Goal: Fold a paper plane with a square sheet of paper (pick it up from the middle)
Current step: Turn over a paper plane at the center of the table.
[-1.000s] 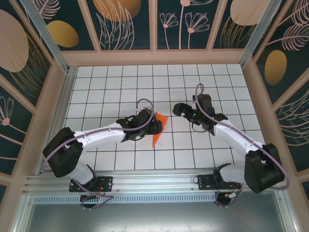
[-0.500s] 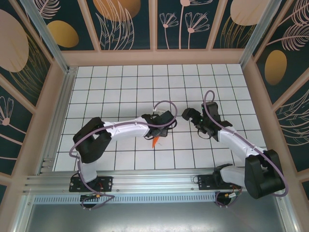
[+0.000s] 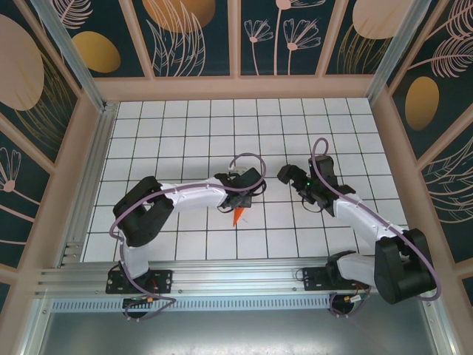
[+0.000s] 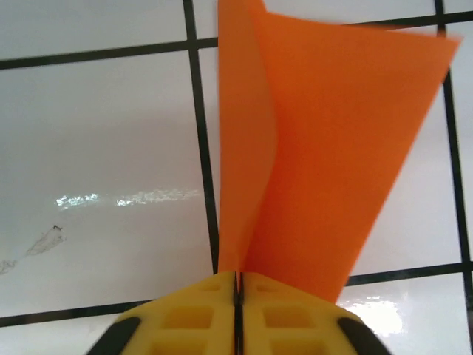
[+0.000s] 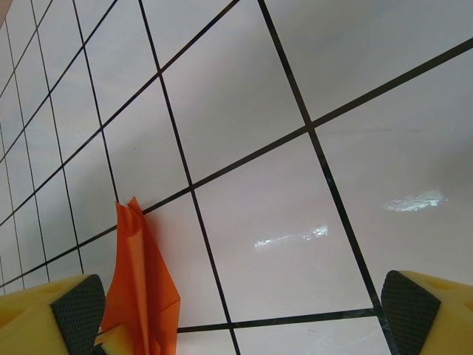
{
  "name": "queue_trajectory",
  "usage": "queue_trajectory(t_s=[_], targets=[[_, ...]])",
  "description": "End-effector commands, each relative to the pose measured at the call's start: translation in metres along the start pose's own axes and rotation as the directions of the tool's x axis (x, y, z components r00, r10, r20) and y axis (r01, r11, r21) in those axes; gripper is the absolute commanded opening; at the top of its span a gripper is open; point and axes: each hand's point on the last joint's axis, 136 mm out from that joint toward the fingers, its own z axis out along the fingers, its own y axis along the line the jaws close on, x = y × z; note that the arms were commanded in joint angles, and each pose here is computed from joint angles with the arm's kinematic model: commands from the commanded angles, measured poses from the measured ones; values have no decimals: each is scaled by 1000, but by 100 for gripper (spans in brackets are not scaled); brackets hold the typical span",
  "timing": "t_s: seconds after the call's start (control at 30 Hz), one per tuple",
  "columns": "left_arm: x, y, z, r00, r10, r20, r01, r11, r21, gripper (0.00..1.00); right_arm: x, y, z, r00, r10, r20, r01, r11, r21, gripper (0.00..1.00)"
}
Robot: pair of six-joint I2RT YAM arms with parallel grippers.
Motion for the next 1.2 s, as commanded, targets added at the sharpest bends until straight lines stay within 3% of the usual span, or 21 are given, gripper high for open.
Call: queue_trajectory(t_s=[0.0,0.23,0.37,0.53,0.8,1.0,1.17], targets=[[-11,2,-9,995,-100,12,98,989,109,6,2,5,2,1000,10,-18,-11,1000,-28,98],[-19,9,-18,964,-266,-15,256,911,324,3,13,21,5,997,-39,-60,36,998,-52,93],[-16,18,-14,944,-326,-41,318,872,372,0,31,44,12,989,-110,-102,105,993,-61,80],[-11,28,-8,918,-387,-83,386,830,403,0,56,67,22,973,-177,-147,171,984,-52,73],[-9,33,-11,852,-506,-133,498,708,501,0,100,95,42,937,-242,-251,240,970,-37,56],[-9,34,-14,845,-518,-135,505,690,518,0,119,107,50,914,-304,-267,318,948,8,47],[-7,35,-15,837,-529,-139,514,675,529,0,121,117,47,911,-326,-254,334,943,-13,46]])
